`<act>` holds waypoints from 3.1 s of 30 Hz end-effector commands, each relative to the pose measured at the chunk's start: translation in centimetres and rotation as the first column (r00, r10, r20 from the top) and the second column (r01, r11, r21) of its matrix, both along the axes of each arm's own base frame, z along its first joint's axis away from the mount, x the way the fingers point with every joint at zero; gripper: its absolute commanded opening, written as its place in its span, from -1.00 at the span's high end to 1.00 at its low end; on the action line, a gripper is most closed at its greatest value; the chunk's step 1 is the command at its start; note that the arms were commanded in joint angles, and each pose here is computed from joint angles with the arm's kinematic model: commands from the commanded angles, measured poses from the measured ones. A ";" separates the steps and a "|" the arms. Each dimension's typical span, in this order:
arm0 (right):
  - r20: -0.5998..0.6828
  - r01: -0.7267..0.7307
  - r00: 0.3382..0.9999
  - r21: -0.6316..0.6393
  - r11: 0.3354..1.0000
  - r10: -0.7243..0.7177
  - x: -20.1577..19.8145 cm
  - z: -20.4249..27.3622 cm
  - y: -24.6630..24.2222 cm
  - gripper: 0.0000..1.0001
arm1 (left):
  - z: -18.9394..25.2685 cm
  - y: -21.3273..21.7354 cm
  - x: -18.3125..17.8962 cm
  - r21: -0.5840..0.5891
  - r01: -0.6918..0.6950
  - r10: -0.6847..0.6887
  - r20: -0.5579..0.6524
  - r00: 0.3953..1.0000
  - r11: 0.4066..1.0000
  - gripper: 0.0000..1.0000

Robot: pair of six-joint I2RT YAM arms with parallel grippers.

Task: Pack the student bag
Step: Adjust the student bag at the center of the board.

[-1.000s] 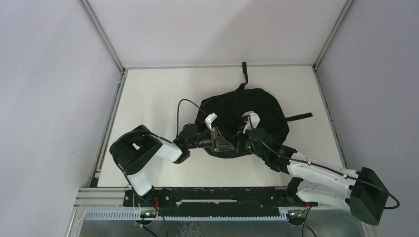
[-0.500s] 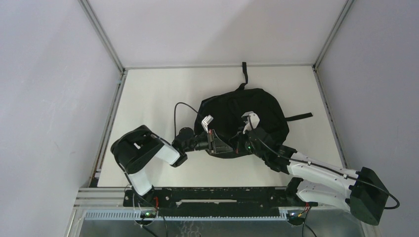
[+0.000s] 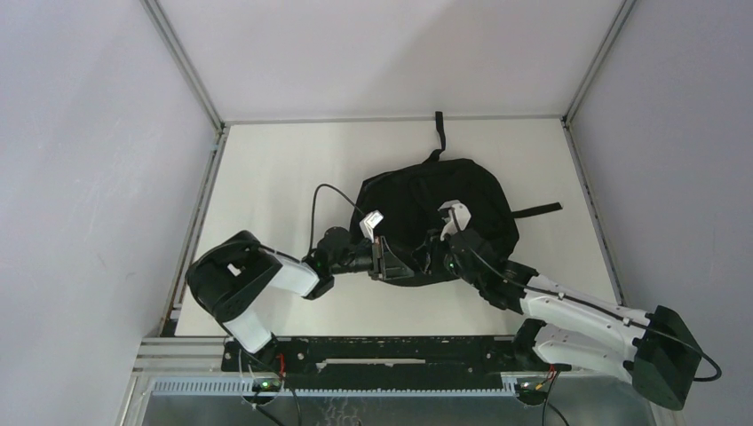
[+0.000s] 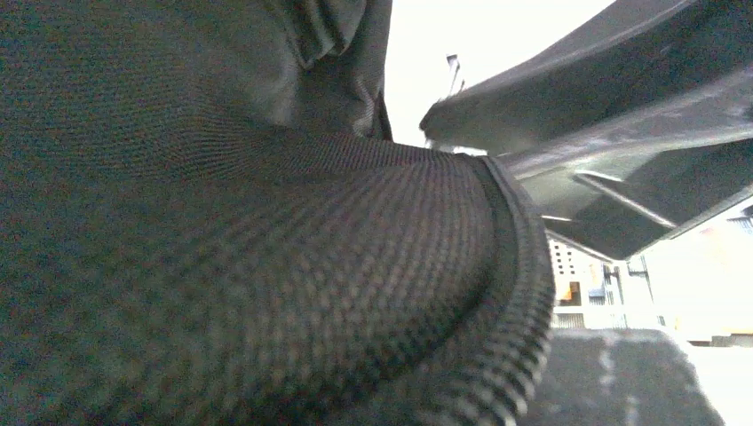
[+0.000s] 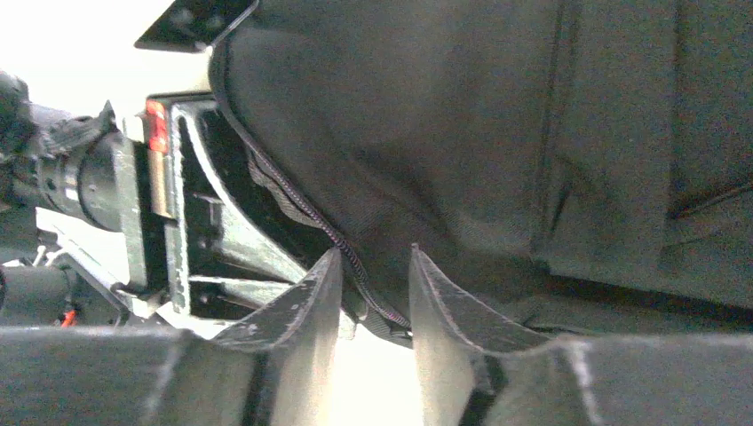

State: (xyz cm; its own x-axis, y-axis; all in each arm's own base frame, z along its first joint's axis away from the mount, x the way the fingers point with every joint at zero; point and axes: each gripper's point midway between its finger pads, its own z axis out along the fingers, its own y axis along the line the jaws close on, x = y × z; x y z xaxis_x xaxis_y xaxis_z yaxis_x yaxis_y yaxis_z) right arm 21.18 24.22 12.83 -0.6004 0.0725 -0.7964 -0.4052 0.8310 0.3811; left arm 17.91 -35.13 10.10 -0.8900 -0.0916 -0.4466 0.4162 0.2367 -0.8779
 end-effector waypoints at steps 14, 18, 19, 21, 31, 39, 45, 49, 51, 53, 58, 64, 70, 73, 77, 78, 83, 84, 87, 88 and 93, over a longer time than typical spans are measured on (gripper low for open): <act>-0.058 0.080 0.995 -0.022 0.997 -0.081 -2.4 -1.2 -4.5 0.14 | 1.5 -0.2 1.8 0.062 -0.030 0.023 0.112 0.993 0.998 0.36; -0.095 0.074 0.993 -0.024 0.997 -0.076 -2.8 -2.3 -4.4 0.16 | 1.8 -0.5 1.7 0.130 -0.030 0.008 0.163 0.987 0.991 0.29; -0.103 0.076 0.992 -0.026 0.997 -0.078 -2.9 -2.4 -4.4 0.17 | 1.7 -0.7 1.7 0.163 -0.024 -0.006 0.180 0.984 0.986 0.27; -0.112 0.085 0.990 -0.027 0.996 -0.088 -2.9 -2.6 -4.4 0.13 | 1.3 -1.1 1.6 0.232 -0.010 -0.044 0.226 0.973 0.973 0.24; -0.112 0.224 0.968 -0.013 0.975 -0.224 -2.0 -2.1 -7.3 -0.16 | 0.0 -2.7 1.5 0.306 0.067 -0.128 0.186 0.974 0.950 0.06; -0.115 0.274 0.955 -0.002 0.962 -0.272 -1.5 -2.1 -8.9 -0.20 | -0.9 -2.4 1.2 0.358 0.056 -0.122 0.166 0.979 0.932 -0.05; -0.119 0.261 0.959 0.005 0.965 -0.258 -1.2 -2.2 -8.5 -0.20 | 0.1 -3.9 1.2 0.246 0.064 -0.100 0.135 0.986 0.967 0.05; -0.135 0.255 0.958 -0.001 0.967 -0.253 -1.4 -2.6 -8.4 -0.20 | 0.9 -4.6 1.5 0.187 0.045 -0.068 0.118 0.991 0.981 0.16; -0.143 0.252 0.958 -0.001 0.968 -0.250 -1.5 -2.9 -8.4 -0.20 | 1.1 -4.7 1.5 0.169 0.040 -0.060 0.114 0.992 0.985 0.19; -0.149 0.252 0.957 0.002 0.968 -0.249 -1.7 -3.1 -8.4 -0.20 | 1.1 -4.8 1.5 0.163 0.042 -0.059 0.106 0.993 0.986 0.33; -0.172 0.268 0.950 0.015 0.963 -0.261 -1.9 -3.6 -8.4 -0.14 | 0.8 -4.5 1.3 0.167 0.037 -0.055 0.103 0.993 0.985 0.75; -0.278 0.429 0.877 0.083 0.899 -0.393 -1.8 -4.4 -9.0 -0.31 | 0.9 -3.8 0.8 0.168 0.033 -0.051 0.106 0.993 0.985 1.00; -0.409 0.528 0.810 0.198 0.826 -0.420 -1.7 -3.7 -8.4 -0.42 | 0.1 -3.3 0.2 0.178 0.044 -0.061 0.089 0.994 0.983 0.94; -0.515 0.561 0.765 0.240 0.792 -0.385 -2.1 -3.6 -7.5 -0.38 | 0.1 -3.1 0.0 0.178 0.050 -0.066 0.086 0.994 0.983 0.71; -0.622 0.603 0.697 0.240 0.761 -0.357 -2.5 -4.3 -6.5 -0.34 | 0.0 -3.1 -0.2 0.178 0.059 -0.074 0.079 0.994 0.982 0.49; -0.641 0.609 0.683 0.236 0.757 -0.350 -2.6 -4.5 -6.3 -0.34 | -0.1 -3.0 -0.3 0.179 0.060 -0.075 0.078 0.994 0.982 0.48; -0.683 0.620 0.647 0.212 0.756 -0.339 -2.7 -5.4 -5.6 -0.32 | 0.0 -3.0 -0.8 0.176 0.084 -0.099 0.077 0.992 0.981 0.50; -0.682 0.619 0.647 0.210 0.756 -0.340 -2.6 -5.5 -5.6 -0.32 | 0.1 -2.9 -0.8 0.175 0.088 -0.103 0.078 0.992 0.981 0.56; -0.677 0.620 0.648 0.203 0.758 -0.348 -2.4 -5.7 -5.7 -0.31 | 0.2 -2.8 -1.0 0.171 0.093 -0.108 0.079 0.991 0.981 0.79; -0.677 0.623 0.645 0.198 0.757 -0.354 -2.3 -5.9 -5.7 -0.31 | 0.3 -2.9 -1.0 0.169 0.094 -0.109 0.080 0.991 0.981 0.85; -0.674 0.632 0.638 0.182 0.753 -0.373 -2.1 -6.3 -6.0 -0.28 | 0.5 -2.9 -1.2 0.164 0.101 -0.115 0.078 0.990 0.981 0.95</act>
State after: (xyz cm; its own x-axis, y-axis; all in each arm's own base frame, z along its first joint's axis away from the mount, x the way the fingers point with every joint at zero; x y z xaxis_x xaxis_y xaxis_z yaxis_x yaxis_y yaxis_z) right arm 18.08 17.96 5.93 -0.7104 0.6873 -0.1518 0.4376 0.6002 0.6696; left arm 17.87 -38.00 8.81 -0.8645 0.0601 -0.4991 0.4809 0.3880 -0.7862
